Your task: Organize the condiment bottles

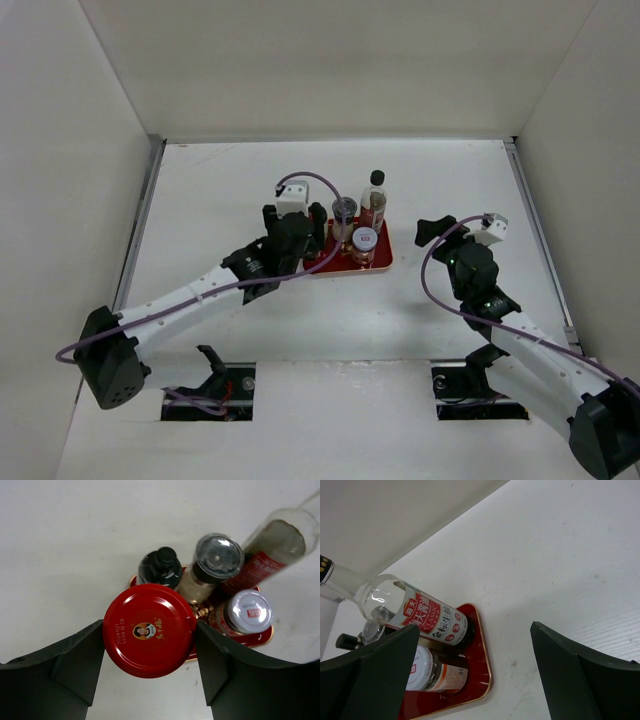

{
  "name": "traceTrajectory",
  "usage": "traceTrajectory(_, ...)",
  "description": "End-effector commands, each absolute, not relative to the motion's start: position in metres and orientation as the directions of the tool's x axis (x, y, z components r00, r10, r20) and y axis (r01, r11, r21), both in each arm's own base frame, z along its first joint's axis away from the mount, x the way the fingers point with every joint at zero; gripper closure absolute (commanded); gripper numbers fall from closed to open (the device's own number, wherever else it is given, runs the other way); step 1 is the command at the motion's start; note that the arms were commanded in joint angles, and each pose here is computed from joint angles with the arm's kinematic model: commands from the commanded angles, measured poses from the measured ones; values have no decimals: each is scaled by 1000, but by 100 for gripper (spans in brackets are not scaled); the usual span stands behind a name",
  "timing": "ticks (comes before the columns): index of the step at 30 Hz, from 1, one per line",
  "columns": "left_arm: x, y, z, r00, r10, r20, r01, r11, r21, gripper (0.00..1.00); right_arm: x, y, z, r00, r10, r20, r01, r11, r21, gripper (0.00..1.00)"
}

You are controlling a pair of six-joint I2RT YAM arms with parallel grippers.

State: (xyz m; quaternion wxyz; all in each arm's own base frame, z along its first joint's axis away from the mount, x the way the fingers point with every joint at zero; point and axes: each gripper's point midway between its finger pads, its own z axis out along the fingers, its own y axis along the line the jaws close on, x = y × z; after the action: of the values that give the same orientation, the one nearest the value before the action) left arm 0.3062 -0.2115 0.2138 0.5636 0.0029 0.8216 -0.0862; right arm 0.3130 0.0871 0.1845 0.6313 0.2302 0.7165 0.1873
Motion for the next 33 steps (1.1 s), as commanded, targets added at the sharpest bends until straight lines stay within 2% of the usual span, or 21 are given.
traceTrajectory(1, 313, -241, 267, -257, -230, -939, 143, 952, -272, 64, 315, 91, 207, -49, 585, -810, 43, 811, 583, 0)
traceTrajectory(11, 329, -289, 251, -275, -243, -930, 243, 919, -311, 64, 314, 91, 208, -47, 586, -809, 40, 811, 584, 0)
traceTrajectory(18, 340, -300, 223, -298, -220, -929, 241, 924, -296, 63, 315, 91, 208, -46, 583, -811, 43, 812, 582, 0)
traceTrajectory(21, 342, -302, 208, -316, -203, -927, 234, 930, -283, 60, 314, 90, 207, -46, 583, -811, 45, 813, 581, 0)
traceTrajectory(25, 340, -297, 202, -313, -203, -928, 223, 934, -280, 45, 315, 90, 206, -47, 580, -813, 47, 814, 578, 0)
traceTrajectory(30, 335, -283, 213, -292, -221, -931, 208, 935, -287, 10, 315, 90, 207, -44, 581, -813, 49, 814, 579, 0)
traceTrajectory(31, 333, -280, 219, -283, -228, -932, 209, 933, -292, 0, 315, 89, 207, -45, 579, -814, 51, 815, 577, 0)
traceTrajectory(33, 327, -275, 230, -267, -240, -933, 214, 930, -300, 0, 315, 88, 206, -42, 575, -817, 60, 818, 573, 0)
